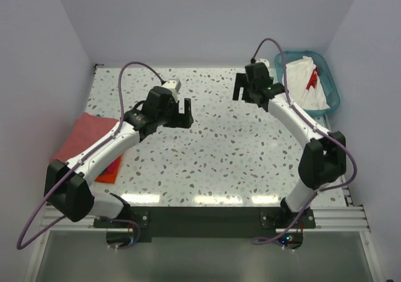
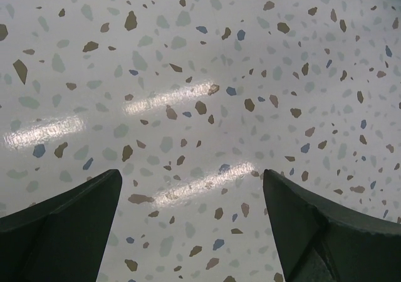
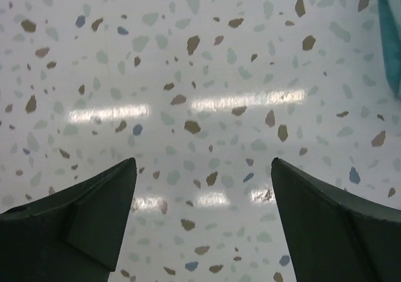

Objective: Fold and stack the t-shirts
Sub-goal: Grab the tshirt from the pile

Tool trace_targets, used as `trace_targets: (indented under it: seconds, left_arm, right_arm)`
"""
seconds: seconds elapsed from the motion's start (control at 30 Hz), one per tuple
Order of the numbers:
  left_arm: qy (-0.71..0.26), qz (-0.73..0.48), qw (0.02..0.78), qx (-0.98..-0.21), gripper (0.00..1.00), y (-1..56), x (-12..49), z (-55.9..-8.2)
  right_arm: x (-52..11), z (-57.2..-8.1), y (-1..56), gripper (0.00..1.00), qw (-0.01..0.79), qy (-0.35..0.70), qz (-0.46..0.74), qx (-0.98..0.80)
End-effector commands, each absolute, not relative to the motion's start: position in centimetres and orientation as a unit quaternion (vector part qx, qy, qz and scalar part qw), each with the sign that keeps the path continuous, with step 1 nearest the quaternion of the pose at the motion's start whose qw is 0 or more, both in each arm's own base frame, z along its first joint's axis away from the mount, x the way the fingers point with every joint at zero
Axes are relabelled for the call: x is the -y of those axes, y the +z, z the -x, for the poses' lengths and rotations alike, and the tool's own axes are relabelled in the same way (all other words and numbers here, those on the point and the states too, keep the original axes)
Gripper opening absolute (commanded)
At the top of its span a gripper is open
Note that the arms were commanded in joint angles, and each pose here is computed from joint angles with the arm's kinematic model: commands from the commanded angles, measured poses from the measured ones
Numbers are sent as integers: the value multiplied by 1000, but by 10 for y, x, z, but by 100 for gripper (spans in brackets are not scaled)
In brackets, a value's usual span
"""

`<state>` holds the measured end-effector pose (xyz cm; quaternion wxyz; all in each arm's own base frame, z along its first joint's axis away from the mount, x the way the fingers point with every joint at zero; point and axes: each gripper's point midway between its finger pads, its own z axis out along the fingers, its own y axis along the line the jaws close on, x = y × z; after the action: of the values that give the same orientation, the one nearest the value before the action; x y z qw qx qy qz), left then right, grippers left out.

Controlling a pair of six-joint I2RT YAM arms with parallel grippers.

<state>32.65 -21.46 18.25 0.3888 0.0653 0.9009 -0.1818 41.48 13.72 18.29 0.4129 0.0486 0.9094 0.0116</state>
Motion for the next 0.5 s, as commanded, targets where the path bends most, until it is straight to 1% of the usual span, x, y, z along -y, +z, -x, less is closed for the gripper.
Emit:
trace_targets:
  seconds: [0.0,0.07,0.1,0.13,0.17,0.2,0.27,0.3,0.4,0.43,0.47]
  left_arm:
    - [-182,-74,426,-883,100,208,212,-331]
    - [-183,-74,430,-881,100,212,211,-331]
    - [-183,-74,431,-880,100,213,211,-331]
    - [-182,-74,436,-878,100,216,210,-331]
    - [-181,-75,435,-879,100,216,210,-330]
    - [-180,-74,438,-877,100,218,208,-331]
    - [-181,-74,440,-876,100,219,209,-330]
    - [-183,-74,440,-876,100,219,209,-330]
    - [-187,-76,440,-875,100,220,211,-330]
    - [-188,-76,439,-875,100,219,211,-330]
    - [-188,-76,439,-875,100,220,211,-330]
  right_arm:
    - [-83,-475,203,91,446,1,-130,-886]
    - [-56,-506,221,91,479,-3,-172,-861]
    - [-26,-519,211,91,475,-25,-202,-856]
    - [-12,-529,210,90,476,-30,-221,-851]
    - [0,-542,223,89,490,-27,-246,-836]
    - [24,-552,204,89,478,-43,-271,-835]
    - [44,-567,210,88,488,-44,-306,-816]
    - [64,-574,193,88,480,-55,-323,-814]
    - [93,-588,187,88,489,-81,-349,-795]
    - [100,-592,168,88,478,-92,-354,-799]
    - [108,-596,170,88,482,-102,-360,-792]
